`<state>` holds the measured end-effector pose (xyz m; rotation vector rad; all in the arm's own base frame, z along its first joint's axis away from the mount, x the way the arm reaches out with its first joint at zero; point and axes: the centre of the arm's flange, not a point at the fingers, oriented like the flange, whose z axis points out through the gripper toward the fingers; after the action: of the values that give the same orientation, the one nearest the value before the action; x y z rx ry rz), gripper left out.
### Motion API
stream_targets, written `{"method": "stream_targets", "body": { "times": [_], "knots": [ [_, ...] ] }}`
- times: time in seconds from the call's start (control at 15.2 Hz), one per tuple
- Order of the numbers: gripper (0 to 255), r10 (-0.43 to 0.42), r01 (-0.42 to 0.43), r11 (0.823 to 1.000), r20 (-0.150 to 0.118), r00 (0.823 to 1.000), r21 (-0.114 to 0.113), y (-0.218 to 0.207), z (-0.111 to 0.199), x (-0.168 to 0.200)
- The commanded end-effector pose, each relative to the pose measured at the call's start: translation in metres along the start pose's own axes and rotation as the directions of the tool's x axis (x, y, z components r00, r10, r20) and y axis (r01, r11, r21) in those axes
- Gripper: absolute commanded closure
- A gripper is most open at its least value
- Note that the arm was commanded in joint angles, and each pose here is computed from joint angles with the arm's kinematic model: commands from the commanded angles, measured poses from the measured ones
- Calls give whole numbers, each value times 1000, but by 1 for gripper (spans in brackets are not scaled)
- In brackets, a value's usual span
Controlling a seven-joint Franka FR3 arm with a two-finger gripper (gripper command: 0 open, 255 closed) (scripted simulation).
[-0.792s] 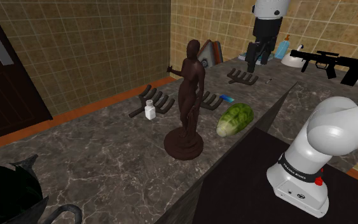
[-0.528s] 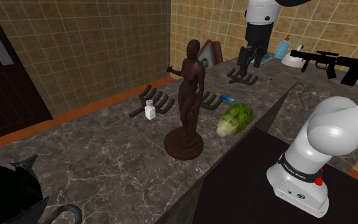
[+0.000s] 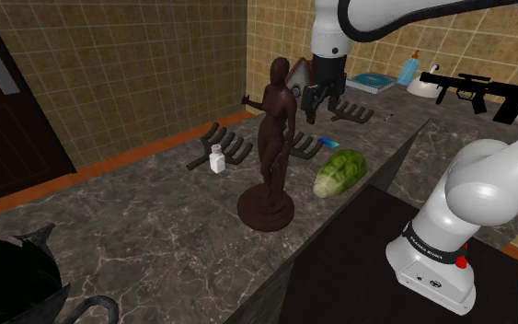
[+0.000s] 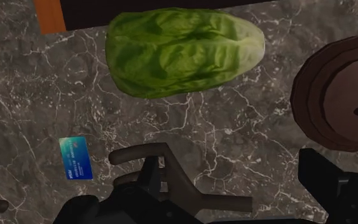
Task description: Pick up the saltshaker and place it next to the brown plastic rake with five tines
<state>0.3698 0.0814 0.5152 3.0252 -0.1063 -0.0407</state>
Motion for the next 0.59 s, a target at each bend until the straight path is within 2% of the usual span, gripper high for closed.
{"method": "stream_targets", "body": {
  "times": [0.0, 0.53],
  "knots": [
    [0, -2, 2, 1000, -11, 1000, 1, -18, 10, 15],
    [0, -12, 12, 1000, -48, 999, 3, -88, 48, 79]
  ]
}}
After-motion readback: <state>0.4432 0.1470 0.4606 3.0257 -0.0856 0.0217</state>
